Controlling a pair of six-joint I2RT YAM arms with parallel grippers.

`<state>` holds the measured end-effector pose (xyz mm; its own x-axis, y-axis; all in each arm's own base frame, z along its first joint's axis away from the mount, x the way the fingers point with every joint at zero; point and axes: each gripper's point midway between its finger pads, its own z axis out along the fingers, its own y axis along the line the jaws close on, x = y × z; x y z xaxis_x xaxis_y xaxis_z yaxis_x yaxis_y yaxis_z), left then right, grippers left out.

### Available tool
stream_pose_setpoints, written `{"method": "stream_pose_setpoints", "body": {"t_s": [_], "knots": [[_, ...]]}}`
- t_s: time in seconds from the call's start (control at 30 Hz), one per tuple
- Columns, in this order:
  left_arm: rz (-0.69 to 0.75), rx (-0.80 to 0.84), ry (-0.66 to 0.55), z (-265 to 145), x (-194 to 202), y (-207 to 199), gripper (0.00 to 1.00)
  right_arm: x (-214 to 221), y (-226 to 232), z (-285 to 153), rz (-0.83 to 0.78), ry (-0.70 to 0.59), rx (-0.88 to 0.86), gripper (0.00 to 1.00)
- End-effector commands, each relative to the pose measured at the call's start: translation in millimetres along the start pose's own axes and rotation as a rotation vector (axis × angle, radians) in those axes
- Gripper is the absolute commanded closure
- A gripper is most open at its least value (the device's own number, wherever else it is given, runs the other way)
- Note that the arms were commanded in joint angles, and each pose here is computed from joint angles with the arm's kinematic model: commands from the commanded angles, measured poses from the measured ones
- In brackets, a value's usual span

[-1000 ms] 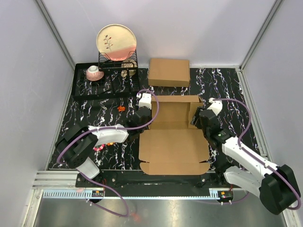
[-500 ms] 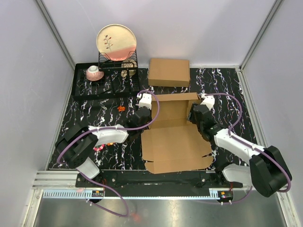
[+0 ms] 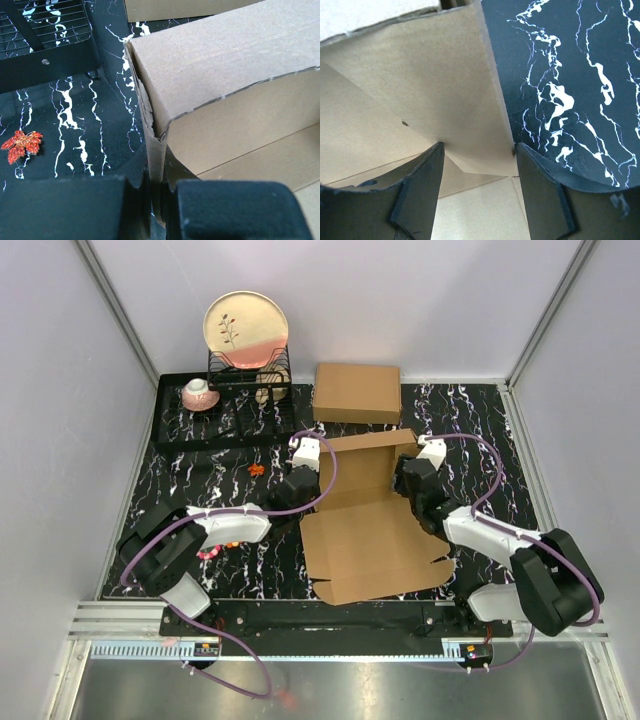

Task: Fold the paper box

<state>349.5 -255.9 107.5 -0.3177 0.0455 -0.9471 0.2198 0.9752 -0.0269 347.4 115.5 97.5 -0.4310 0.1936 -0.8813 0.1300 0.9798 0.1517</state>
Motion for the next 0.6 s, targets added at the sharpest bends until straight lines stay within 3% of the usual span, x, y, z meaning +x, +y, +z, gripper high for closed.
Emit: {"method": "stream_pose_setpoints", "body": {"t_s": [0.0, 0.23, 0.57], "knots": [[0.033, 0.158, 0.052, -12.6, 17.1, -28.4, 1.00, -31.9, 9.1, 12.2, 0.058, -0.139, -0.014, 0.34], [0.069, 0.175, 0.059, -16.4, 22.7, -30.1, 1.00, -30.1, 10.9, 28.9, 0.073, -0.157, -0.082, 0.36], [0.117, 0.145, 0.055, -12.7, 22.3, -24.0, 1.00, -18.1, 13.0, 35.6, 0.057, -0.131, -0.113, 0.66]]}}
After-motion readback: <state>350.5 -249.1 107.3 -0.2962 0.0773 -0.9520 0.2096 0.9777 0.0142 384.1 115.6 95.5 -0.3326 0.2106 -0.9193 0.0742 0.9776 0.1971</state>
